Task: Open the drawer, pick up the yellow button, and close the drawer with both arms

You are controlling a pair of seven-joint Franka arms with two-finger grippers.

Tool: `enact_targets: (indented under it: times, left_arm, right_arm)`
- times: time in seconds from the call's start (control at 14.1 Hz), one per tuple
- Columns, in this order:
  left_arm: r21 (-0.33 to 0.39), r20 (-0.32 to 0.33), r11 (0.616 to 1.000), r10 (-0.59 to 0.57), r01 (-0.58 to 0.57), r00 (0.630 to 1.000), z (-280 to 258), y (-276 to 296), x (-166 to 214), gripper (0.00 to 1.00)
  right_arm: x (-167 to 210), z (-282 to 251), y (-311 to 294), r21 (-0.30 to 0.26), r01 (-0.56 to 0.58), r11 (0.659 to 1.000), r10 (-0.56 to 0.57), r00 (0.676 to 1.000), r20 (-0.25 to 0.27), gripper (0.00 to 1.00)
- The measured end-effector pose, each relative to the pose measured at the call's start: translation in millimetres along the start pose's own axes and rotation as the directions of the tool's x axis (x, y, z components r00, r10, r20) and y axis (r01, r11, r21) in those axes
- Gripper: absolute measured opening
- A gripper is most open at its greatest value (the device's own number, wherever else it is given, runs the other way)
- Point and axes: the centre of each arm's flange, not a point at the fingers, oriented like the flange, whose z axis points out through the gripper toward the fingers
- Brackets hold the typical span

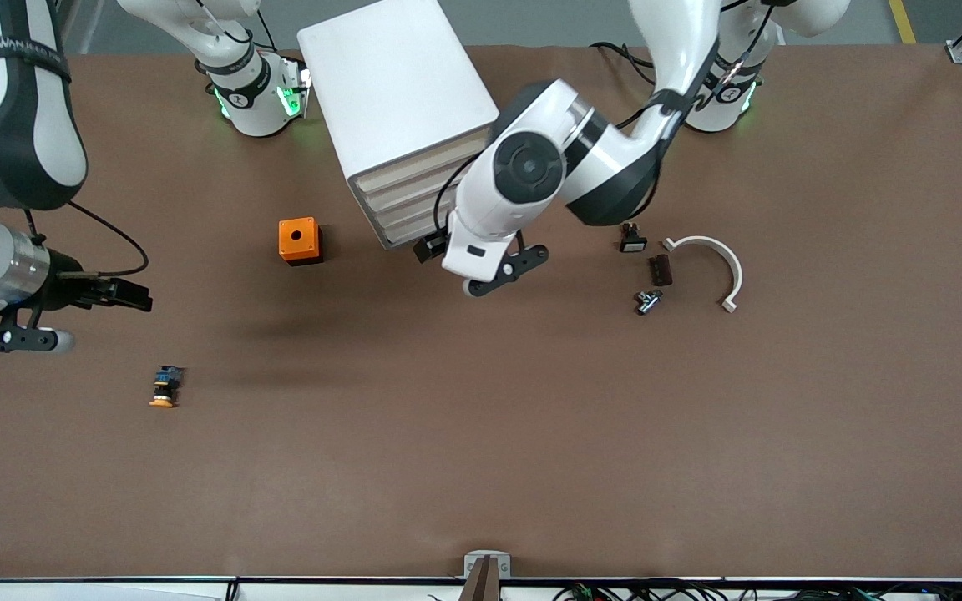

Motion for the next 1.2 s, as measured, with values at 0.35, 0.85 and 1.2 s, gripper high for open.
enact_targets:
  times: [0.35, 0.85, 1.2]
  left_arm:
    - [0.033, -0.11, 0.996, 0.084, -0.08, 0.99, -107.5, -43.4, 13.4, 1.0]
    - [0.12, -0.015, 0.973, 0.202, -0.199, 0.979, -216.0, -150.7, 67.7, 1.0]
    - [0.127, 0.01, 0.957, 0.262, -0.262, 0.965, -261.8, -220.6, 96.2, 1.0]
  right_arm:
    - [-30.4, -39.7, -18.6, -0.003, 0.032, 0.999, -0.032, 0.999, 0.004, 1.0]
    - [-38.8, -49.4, -19.6, -0.003, 0.032, 0.999, -0.032, 0.999, 0.006, 1.0]
    - [-40.5, -67.1, -8.5, -0.002, 0.008, 1.0, -0.008, 1.0, 0.002, 1.0]
